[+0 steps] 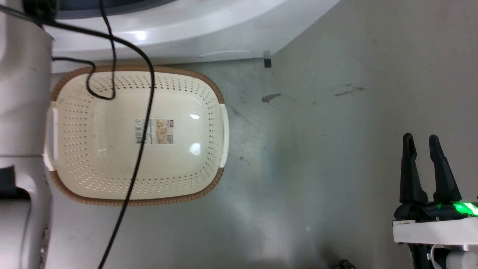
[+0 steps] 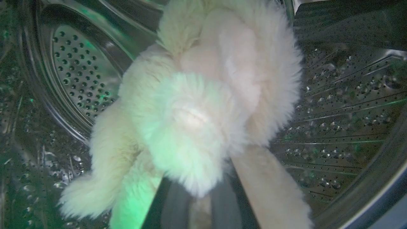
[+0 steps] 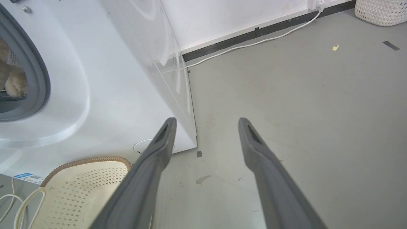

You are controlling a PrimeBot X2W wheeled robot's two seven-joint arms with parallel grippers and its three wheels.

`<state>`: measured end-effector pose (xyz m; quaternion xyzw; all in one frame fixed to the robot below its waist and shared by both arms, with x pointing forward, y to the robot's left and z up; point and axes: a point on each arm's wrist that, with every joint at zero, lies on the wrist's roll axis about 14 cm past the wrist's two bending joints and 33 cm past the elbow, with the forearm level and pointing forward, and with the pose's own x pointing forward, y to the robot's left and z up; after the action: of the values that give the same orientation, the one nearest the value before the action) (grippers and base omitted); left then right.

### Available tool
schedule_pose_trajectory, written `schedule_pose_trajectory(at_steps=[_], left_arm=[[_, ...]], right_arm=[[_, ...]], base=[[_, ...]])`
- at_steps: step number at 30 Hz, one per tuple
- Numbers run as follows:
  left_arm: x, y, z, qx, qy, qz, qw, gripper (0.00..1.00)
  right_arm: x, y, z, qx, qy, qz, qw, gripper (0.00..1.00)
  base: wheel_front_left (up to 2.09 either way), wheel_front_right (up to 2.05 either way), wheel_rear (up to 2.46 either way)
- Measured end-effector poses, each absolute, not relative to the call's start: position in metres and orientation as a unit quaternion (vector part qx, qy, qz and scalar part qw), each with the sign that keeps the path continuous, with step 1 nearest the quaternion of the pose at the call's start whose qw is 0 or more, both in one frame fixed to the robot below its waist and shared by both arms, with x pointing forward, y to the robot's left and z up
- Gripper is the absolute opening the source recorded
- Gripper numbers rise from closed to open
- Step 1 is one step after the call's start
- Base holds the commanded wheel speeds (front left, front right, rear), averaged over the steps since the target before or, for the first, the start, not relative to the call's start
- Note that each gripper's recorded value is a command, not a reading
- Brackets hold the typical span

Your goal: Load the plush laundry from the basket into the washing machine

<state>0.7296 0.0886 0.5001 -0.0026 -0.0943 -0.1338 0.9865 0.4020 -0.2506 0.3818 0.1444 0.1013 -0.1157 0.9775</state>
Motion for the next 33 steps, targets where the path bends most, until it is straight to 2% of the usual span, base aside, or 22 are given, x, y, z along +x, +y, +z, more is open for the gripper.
schedule_pose_trajectory(at_steps=[25, 33], left_arm=[[0.798, 0.089, 0.497, -0.003, -0.132, -0.116, 0.984, 0.00], [0.807, 0.083, 0.464, -0.005, -0.104, -0.122, 0.987, 0.00]], right_arm=[[0.386, -0.265, 0.349, 0.131, 0.155, -0.149, 0.968, 1.00], [0.382, -0.271, 0.342, 0.124, 0.167, -0.160, 0.965, 1.00]], base=[[0.00, 0.00, 0.00], [0.00, 0.00, 0.00]])
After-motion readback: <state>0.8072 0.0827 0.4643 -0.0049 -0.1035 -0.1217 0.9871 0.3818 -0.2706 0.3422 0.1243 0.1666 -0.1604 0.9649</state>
